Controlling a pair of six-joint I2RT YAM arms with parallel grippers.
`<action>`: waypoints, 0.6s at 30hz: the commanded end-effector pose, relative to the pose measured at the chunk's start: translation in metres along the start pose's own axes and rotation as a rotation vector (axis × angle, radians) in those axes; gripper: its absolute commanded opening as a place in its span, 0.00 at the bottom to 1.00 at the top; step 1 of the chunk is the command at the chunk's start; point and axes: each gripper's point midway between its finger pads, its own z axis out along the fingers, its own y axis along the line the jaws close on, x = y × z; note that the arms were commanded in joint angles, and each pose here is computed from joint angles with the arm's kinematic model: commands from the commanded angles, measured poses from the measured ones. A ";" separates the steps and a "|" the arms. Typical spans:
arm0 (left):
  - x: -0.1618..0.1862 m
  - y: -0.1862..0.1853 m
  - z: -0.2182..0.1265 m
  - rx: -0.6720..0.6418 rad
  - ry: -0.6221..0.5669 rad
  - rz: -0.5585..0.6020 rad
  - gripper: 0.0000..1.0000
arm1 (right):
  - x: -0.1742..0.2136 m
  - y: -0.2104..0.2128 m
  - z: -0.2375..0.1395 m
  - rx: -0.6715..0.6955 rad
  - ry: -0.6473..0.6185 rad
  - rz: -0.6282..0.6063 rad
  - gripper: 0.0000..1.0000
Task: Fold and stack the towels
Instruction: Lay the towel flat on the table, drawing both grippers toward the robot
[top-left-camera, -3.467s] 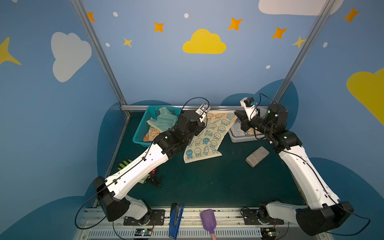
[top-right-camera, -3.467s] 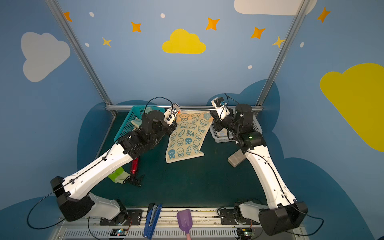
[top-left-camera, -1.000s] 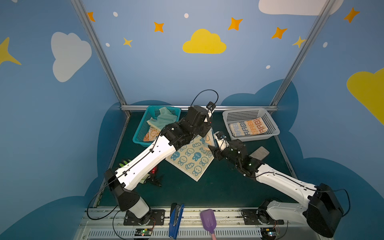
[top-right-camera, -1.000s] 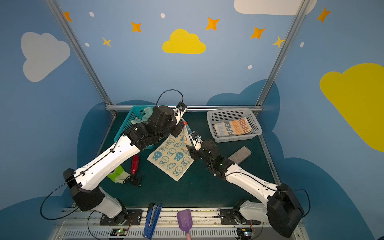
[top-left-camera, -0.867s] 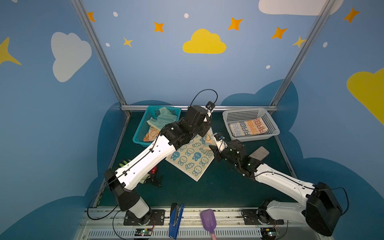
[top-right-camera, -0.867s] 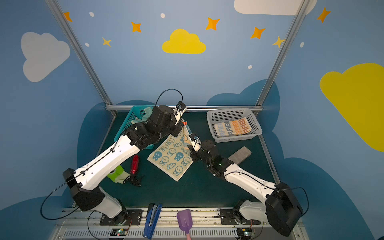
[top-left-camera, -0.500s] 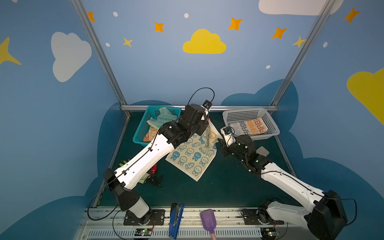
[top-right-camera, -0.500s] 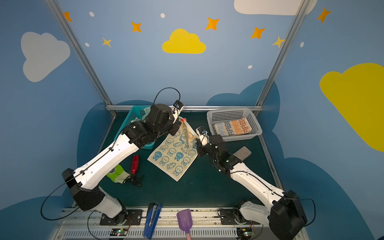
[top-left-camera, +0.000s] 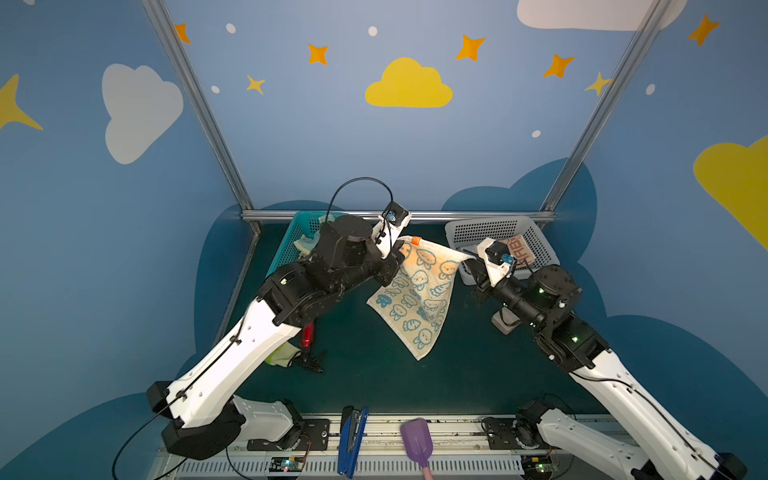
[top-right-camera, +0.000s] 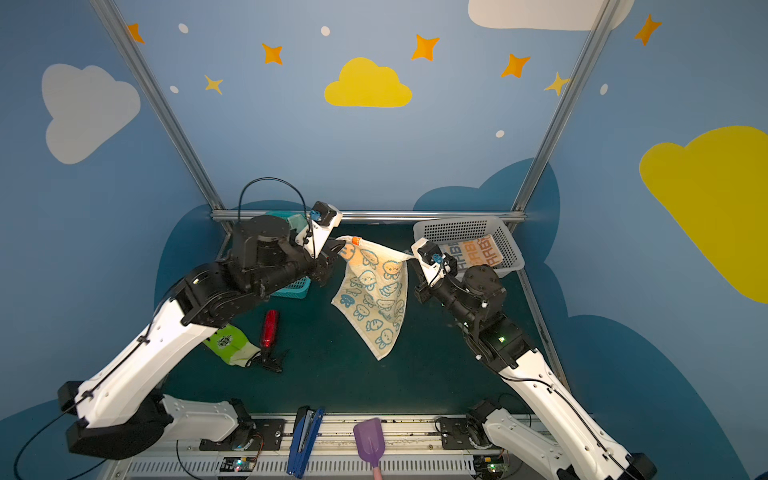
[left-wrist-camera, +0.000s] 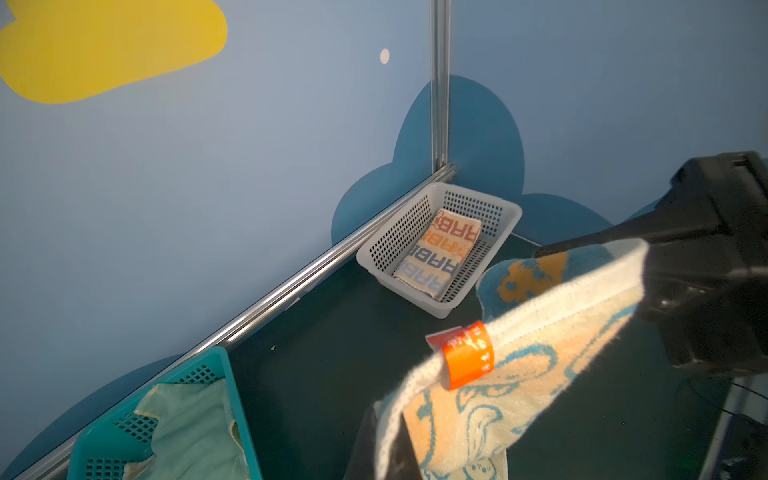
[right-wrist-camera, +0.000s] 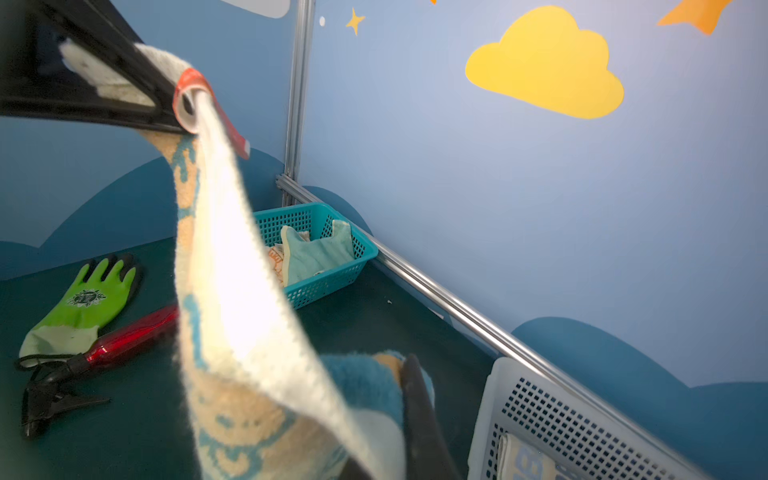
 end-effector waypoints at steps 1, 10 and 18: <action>0.001 -0.011 -0.017 0.049 -0.005 -0.030 0.04 | -0.016 0.013 -0.023 -0.075 -0.012 -0.068 0.00; 0.000 -0.011 -0.033 0.006 -0.029 -0.084 0.04 | -0.045 0.001 -0.046 -0.010 -0.075 -0.090 0.00; 0.006 0.037 -0.010 -0.290 -0.038 -0.038 0.04 | -0.032 -0.016 -0.009 0.067 -0.001 -0.124 0.00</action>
